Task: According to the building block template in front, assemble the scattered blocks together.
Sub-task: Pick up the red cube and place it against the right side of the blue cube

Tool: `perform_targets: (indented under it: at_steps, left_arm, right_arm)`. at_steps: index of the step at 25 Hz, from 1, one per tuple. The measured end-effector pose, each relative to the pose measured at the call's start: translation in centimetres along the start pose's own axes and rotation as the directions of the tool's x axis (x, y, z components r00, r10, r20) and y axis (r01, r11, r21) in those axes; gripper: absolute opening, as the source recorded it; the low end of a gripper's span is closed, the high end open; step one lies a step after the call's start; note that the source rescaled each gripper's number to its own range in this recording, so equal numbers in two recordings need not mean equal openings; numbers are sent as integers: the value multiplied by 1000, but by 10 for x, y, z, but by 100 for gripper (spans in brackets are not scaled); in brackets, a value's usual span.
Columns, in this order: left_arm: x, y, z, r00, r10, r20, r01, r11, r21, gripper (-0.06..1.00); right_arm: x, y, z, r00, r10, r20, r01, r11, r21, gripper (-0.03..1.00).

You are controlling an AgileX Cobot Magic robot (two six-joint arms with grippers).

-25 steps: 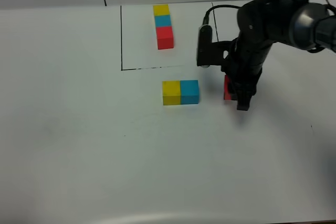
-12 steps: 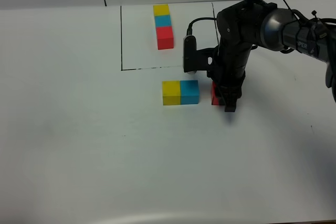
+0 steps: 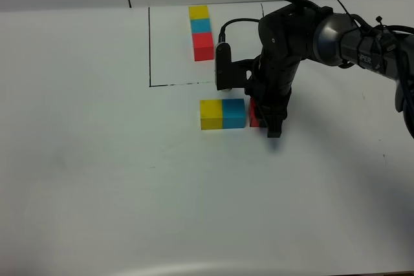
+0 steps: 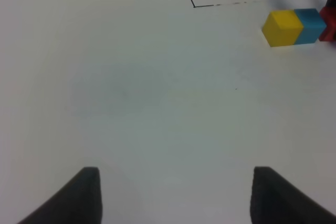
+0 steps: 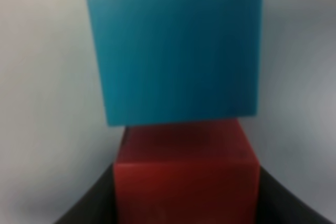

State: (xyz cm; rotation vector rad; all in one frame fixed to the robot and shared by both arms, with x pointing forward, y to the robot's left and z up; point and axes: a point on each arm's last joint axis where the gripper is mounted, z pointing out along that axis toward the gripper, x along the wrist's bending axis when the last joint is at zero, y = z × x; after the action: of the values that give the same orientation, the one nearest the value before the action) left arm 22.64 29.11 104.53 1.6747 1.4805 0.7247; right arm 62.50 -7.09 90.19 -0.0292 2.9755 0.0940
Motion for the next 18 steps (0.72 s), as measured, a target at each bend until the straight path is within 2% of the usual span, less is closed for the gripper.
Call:
perform_targets:
  at_steps: [18]
  left_arm:
    - [0, 0, 0, 1000, 0, 0, 0, 1000, 0, 31]
  right_arm:
    - [4, 9, 2, 1000, -11, 2, 11, 1000, -10, 2]
